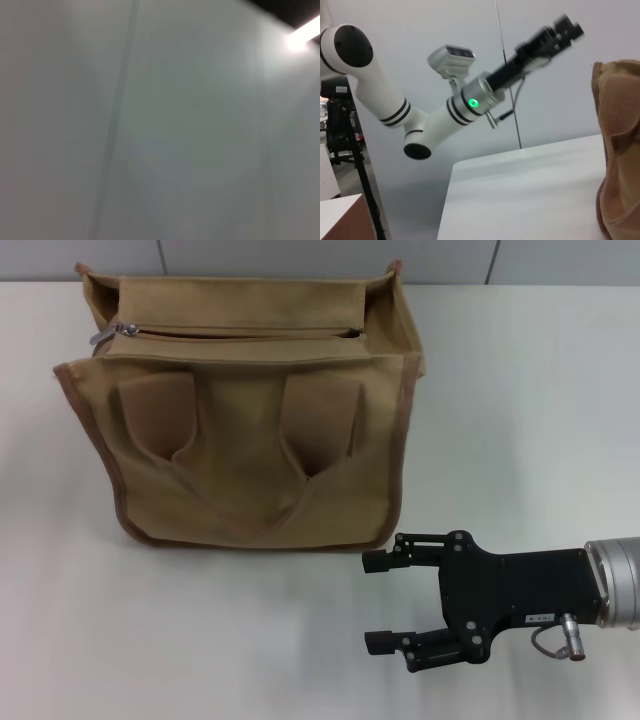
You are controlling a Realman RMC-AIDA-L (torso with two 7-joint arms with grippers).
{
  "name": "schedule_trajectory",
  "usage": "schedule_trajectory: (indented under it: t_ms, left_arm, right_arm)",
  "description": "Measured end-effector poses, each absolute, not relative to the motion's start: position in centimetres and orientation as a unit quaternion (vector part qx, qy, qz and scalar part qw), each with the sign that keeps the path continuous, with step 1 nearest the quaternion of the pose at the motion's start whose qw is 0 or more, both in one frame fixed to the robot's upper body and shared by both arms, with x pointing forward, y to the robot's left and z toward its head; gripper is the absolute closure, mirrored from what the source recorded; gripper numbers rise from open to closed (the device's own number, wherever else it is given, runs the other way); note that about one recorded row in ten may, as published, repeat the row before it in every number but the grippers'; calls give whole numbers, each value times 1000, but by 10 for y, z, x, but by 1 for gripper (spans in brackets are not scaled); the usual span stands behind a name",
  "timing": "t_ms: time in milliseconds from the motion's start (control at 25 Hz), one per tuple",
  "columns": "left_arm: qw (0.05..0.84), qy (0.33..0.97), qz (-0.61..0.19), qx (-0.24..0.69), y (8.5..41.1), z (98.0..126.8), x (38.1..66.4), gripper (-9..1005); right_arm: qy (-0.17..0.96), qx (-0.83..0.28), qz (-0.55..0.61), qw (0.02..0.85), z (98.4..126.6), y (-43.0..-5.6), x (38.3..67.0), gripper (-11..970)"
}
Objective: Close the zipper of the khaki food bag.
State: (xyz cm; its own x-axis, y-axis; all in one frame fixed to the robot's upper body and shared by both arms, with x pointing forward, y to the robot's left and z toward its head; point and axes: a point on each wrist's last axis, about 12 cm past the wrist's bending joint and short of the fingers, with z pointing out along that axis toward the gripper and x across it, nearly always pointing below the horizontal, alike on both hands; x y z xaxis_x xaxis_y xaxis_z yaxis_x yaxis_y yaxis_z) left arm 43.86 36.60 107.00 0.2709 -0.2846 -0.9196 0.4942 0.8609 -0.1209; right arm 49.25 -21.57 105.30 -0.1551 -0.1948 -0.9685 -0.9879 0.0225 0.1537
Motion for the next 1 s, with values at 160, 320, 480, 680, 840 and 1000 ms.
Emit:
schedule_trajectory:
  t_ms: [160,320,480,680,840,1000]
  left_arm:
    - [770,590,-221,99,377,1065,446,172]
    - [697,670,-197,162,386,1055,469,182]
    - [659,681,-208,241,369,1054,483,191]
    - [660,678,-182,266,357,1052,499,203]
    - [684,665,-146,263,357,1056,506,213]
    - [706,650,-122,254,358,1059,507,223]
  right_arm:
    - [585,-506,484,409,1053,-215,493,163]
    - [585,-507,483,409,1053,-215,493,163]
    - [585,-507,483,409,1053,-215,493,163]
    - [586,-505,484,410,1054,-216,493,163]
    - [587,-504,484,409,1054,-216,493,163]
    - [586,-503,484,411,1054,-216,494,163]
